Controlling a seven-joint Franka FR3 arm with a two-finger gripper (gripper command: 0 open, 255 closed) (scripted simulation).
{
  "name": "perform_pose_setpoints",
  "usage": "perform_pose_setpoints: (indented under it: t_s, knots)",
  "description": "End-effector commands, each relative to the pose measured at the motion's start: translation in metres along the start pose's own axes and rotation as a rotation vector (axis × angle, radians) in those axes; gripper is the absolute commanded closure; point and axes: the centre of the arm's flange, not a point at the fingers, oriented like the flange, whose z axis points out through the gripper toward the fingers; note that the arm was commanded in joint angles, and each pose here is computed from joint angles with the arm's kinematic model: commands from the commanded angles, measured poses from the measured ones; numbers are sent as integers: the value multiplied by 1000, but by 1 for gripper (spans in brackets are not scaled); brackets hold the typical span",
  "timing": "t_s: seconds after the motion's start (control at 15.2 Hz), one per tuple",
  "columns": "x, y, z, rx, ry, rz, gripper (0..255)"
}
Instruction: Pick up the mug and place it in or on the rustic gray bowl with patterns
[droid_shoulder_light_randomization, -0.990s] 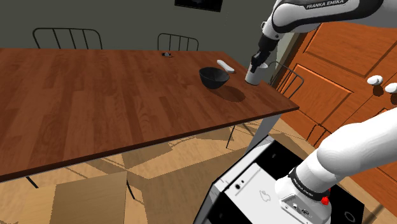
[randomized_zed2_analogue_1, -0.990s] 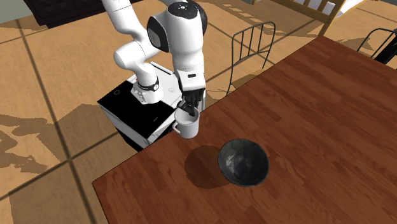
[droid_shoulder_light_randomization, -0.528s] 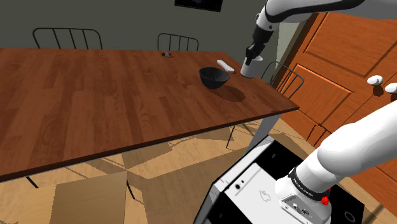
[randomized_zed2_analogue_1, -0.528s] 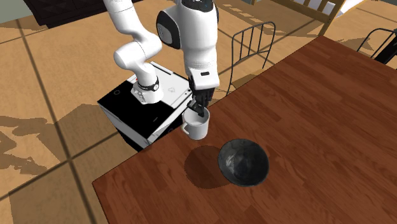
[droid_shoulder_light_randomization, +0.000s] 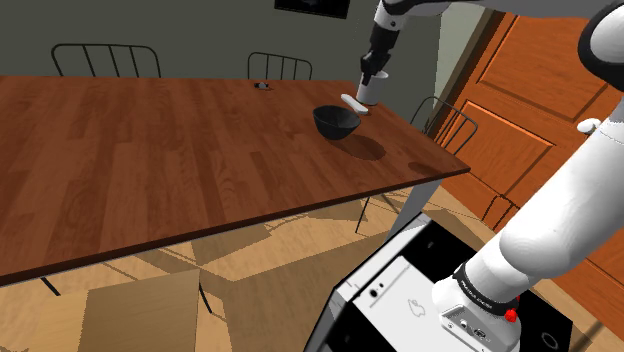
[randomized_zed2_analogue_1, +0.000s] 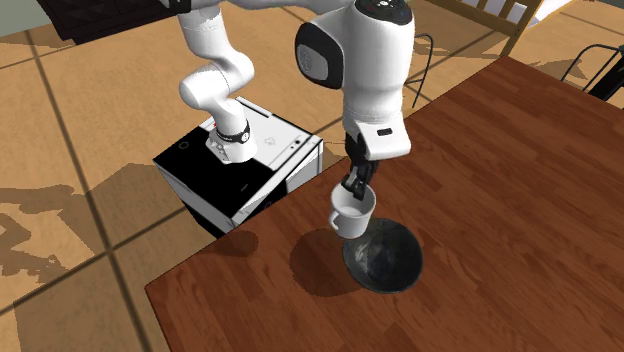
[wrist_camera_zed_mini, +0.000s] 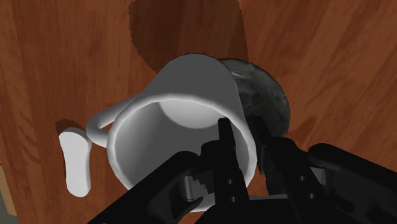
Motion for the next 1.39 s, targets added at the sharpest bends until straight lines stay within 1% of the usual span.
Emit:
perform_pose_setpoints:
  t_s: [0.0, 0.33, 1.32]
  knots:
    - [28, -4, -1, 0, 0, 0, 255]
    - [94, -9, -4, 0, 0, 0, 255]
    - [85, -15, 74, 0, 0, 0, 255]
